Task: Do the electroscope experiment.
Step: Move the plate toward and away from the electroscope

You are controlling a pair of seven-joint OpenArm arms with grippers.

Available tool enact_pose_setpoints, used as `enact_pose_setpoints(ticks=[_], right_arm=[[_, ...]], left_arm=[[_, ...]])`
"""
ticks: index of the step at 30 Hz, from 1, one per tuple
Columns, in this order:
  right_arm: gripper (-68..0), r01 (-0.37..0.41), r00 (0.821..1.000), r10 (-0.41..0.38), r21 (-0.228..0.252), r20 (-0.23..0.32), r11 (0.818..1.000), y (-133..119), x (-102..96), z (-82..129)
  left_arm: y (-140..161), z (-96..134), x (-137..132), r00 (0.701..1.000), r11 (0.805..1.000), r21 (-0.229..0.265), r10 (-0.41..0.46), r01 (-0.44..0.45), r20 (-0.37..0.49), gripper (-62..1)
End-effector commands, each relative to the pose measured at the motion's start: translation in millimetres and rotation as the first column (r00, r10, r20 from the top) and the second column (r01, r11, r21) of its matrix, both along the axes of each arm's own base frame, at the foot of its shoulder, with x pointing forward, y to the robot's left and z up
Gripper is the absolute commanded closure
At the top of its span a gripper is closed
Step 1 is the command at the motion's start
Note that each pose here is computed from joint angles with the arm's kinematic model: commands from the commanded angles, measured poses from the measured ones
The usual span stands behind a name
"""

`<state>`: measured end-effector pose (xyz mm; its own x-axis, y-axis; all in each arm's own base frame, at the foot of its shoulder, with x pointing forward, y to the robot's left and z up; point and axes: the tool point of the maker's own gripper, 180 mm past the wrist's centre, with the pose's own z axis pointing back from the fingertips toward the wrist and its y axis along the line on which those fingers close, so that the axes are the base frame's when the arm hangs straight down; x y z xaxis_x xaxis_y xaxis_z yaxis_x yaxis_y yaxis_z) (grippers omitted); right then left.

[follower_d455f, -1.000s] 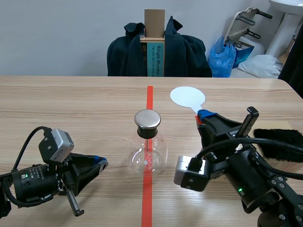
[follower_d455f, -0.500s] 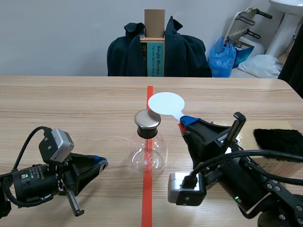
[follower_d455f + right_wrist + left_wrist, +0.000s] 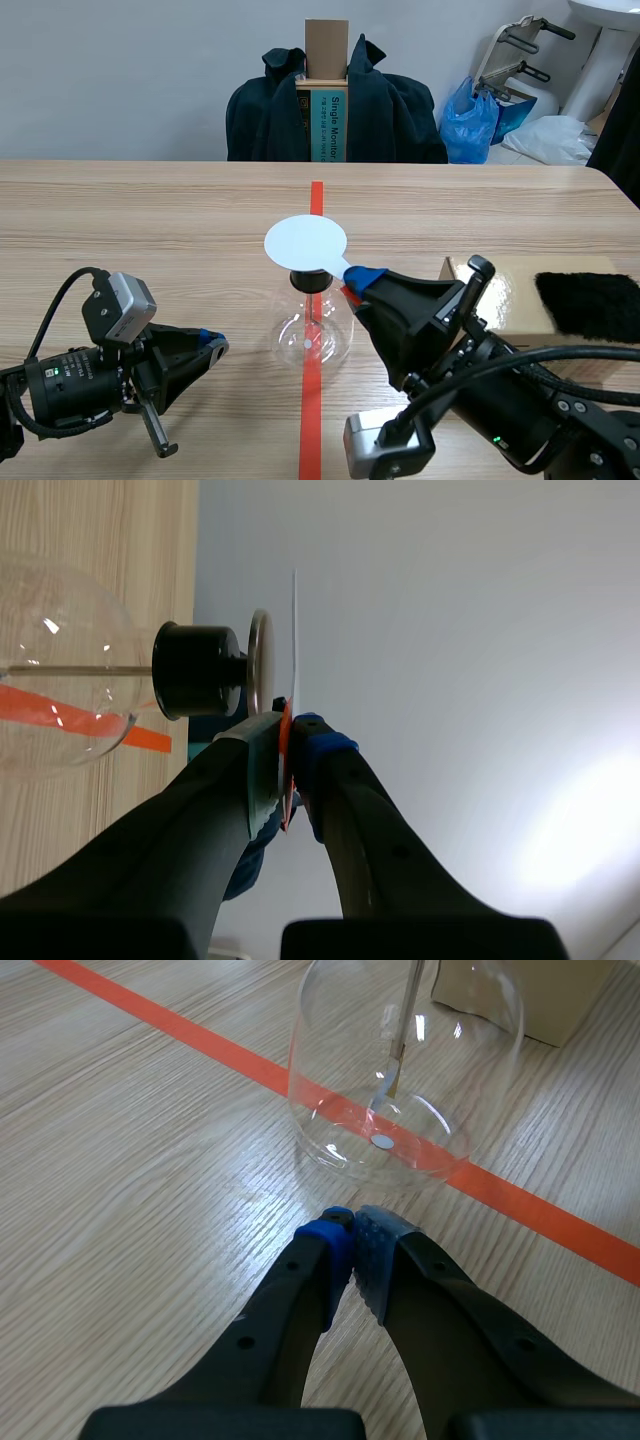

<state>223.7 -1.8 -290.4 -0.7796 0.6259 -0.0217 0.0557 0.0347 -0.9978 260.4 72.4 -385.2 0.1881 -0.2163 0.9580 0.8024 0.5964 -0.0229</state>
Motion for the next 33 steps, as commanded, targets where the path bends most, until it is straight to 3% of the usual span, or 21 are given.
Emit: enact_pose_setpoints(ticks=[1,8,16,28,30,33], right_arm=[[-0.8,-0.001,0.999,0.001,0.000,0.043,1.000,-4,6.3,10],[-0.8,0.010,0.999,-0.010,0.001,0.043,1.000,-5,7.9,10],[-0.8,0.144,0.989,-0.145,0.014,0.037,0.989,-22,25.6,11],[-0.8,0.367,0.930,-0.368,0.038,0.024,0.930,-56,48.6,12],[-0.8,0.393,0.918,-0.395,0.058,0.039,0.918,-60,49.9,17],[-0.8,0.412,0.902,-0.424,0.129,0.083,0.902,-66,49.0,31]], left_arm=[[-3,12,6,1.000,0.999,-0.032,0.003,-0.002,0.031,-2.7],[-3,12,6,1.000,0.999,-0.032,0.003,-0.002,0.031,-2.7],[-3,12,6,1.000,0.999,-0.032,0.003,-0.002,0.031,-2.7],[-3,12,6,1.000,0.999,-0.032,0.003,-0.002,0.031,-2.7],[-3,12,6,1.000,0.999,-0.032,0.003,-0.002,0.031,-2.7],[-3,12,6,1.000,0.999,-0.032,0.003,-0.002,0.031,-2.7]])
